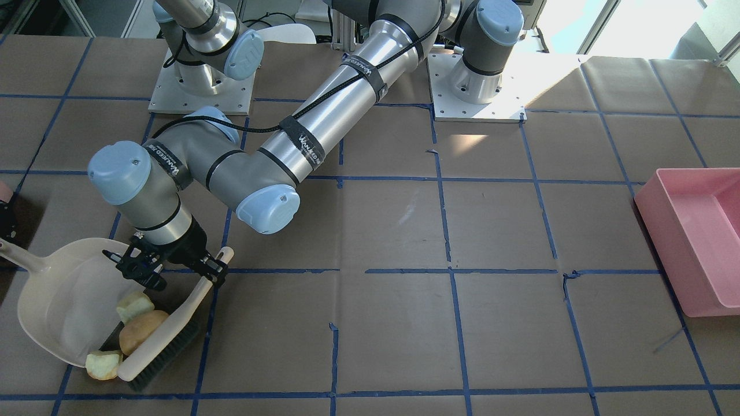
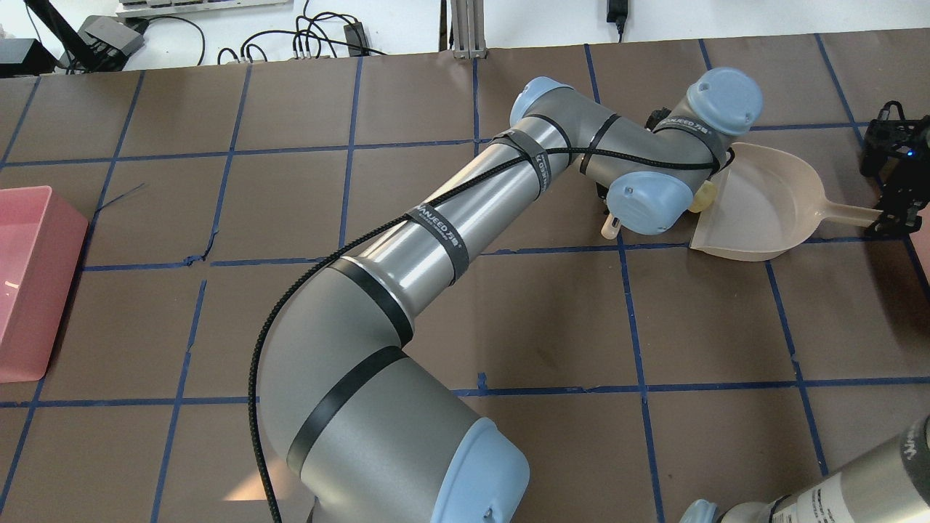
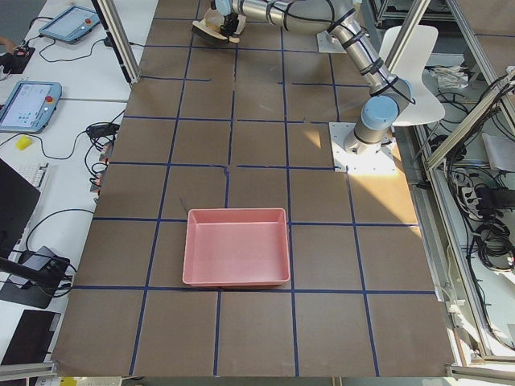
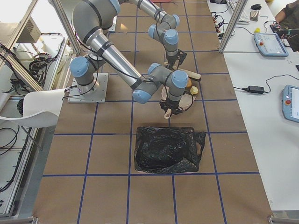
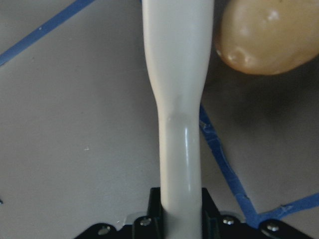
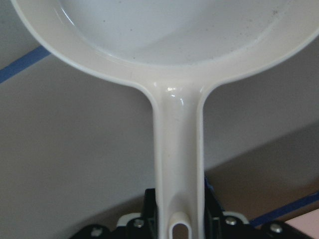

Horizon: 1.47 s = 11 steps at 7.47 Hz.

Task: Sweep and dump trash in nearest bin
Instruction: 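Sweep the potato and cubes with the brush into the held dustpan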

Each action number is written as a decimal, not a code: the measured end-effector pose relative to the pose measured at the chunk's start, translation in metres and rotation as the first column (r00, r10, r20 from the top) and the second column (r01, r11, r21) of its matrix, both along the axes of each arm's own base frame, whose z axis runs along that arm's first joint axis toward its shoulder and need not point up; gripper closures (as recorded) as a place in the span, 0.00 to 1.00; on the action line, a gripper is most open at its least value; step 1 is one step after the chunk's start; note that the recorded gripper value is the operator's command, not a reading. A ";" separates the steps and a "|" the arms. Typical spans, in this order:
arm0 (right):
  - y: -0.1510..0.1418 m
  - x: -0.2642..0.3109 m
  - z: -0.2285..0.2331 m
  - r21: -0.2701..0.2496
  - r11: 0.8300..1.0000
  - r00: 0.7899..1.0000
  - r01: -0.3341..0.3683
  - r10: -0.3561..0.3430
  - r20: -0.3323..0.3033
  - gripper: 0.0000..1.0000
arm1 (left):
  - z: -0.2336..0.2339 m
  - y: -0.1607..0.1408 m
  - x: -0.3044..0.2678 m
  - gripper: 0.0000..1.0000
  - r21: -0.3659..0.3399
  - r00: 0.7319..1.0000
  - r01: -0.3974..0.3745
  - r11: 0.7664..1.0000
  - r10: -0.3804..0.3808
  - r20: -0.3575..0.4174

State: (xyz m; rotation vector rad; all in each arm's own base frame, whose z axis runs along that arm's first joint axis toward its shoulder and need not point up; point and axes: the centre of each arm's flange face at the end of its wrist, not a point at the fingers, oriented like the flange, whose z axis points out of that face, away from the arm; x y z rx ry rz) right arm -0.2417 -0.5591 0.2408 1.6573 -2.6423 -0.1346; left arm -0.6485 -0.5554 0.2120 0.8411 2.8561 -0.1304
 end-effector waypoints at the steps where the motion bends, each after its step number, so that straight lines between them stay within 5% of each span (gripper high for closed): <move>1: -0.002 0.000 -0.001 0.000 1.000 1.000 -0.007 0.007 0.001 0.75 | 0.003 0.027 -0.023 0.99 0.017 0.998 0.056 0.998 -0.056 -0.024; 4: -0.008 -0.003 -0.005 0.002 1.000 1.000 -0.025 0.025 0.004 0.75 | 0.012 0.111 -0.085 0.99 0.025 0.988 0.138 0.990 -0.136 -0.075; 7: -0.009 -0.004 -0.006 0.001 0.999 0.999 -0.033 0.033 0.007 0.75 | 0.046 0.145 -0.099 1.00 -0.010 0.988 0.113 0.994 -0.113 -0.103; 9: -0.009 -0.004 -0.006 0.002 0.999 0.999 -0.040 0.040 0.006 0.75 | 0.059 0.093 -0.068 1.00 -0.054 0.995 0.031 0.998 -0.036 -0.094; 11: -0.009 -0.004 -0.006 0.002 0.999 0.999 -0.043 0.043 0.007 0.75 | 0.056 0.028 -0.027 1.00 -0.149 0.997 0.073 0.986 -0.068 0.036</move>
